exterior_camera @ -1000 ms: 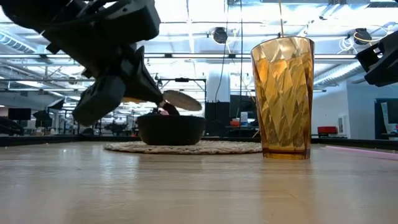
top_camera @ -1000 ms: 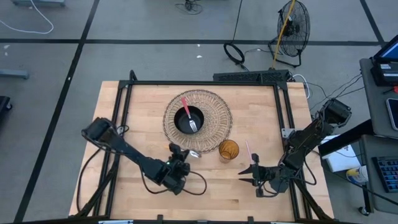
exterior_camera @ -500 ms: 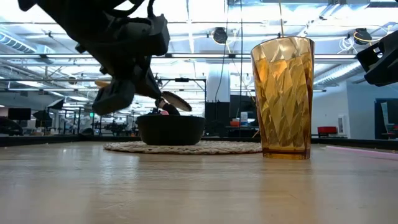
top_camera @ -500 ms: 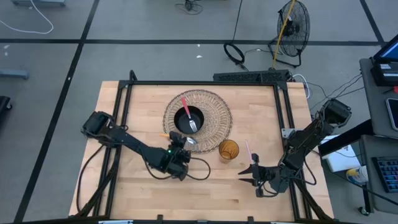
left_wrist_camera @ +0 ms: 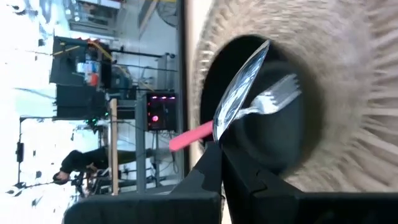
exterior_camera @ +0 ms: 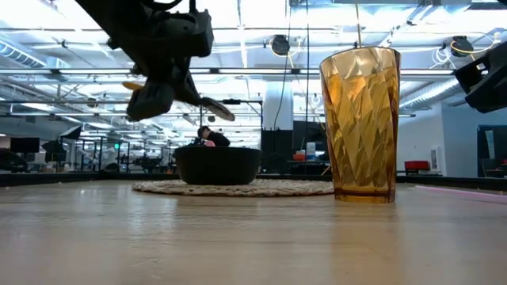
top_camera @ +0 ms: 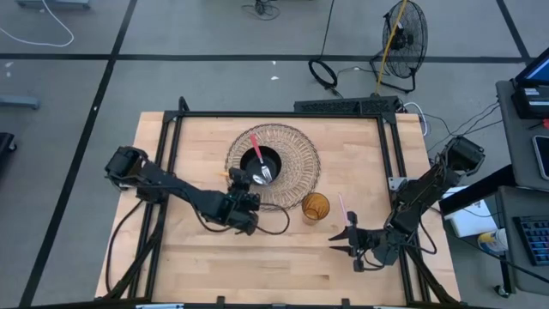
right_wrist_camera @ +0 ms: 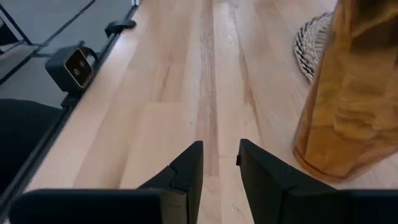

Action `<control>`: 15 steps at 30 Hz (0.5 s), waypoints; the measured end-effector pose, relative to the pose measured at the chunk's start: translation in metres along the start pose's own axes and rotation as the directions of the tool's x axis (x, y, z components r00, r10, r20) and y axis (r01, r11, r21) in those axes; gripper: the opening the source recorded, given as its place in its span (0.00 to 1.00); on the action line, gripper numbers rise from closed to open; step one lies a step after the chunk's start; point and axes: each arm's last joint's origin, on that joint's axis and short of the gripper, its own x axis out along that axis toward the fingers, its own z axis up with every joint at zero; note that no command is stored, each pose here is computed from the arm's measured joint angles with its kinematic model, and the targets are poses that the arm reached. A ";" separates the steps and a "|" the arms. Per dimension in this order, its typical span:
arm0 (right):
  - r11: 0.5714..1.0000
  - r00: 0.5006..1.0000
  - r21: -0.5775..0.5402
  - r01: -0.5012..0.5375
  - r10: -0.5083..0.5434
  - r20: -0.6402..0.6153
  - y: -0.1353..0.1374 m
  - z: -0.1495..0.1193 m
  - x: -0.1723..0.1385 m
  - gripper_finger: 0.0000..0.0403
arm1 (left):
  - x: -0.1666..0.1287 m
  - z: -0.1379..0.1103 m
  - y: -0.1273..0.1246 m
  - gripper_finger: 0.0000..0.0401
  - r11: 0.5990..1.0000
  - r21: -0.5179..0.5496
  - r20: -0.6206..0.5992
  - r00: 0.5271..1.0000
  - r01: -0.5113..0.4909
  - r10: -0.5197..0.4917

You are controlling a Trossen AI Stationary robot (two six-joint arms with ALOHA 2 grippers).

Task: Pick & Place Utensil
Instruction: Put the yellow spoon into the black bowl on the woven mat

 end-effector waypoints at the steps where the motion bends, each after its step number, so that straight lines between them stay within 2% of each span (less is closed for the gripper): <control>1: 1.000 1.000 -0.001 0.002 -0.002 -0.003 -0.001 -0.001 0.000 0.23 | 0.001 0.000 0.003 0.00 1.000 -0.006 -0.002 1.000 -0.006 0.006; 6: 1.000 1.000 0.003 0.006 -0.006 -0.010 -0.003 -0.004 0.000 0.23 | 0.006 -0.002 0.013 0.00 1.000 -0.012 -0.020 1.000 -0.001 0.000; 15: 1.000 1.000 -0.002 0.003 -0.003 -0.004 -0.003 -0.004 0.000 0.23 | 0.022 -0.007 0.027 0.00 0.996 0.026 -0.057 0.994 0.090 -0.088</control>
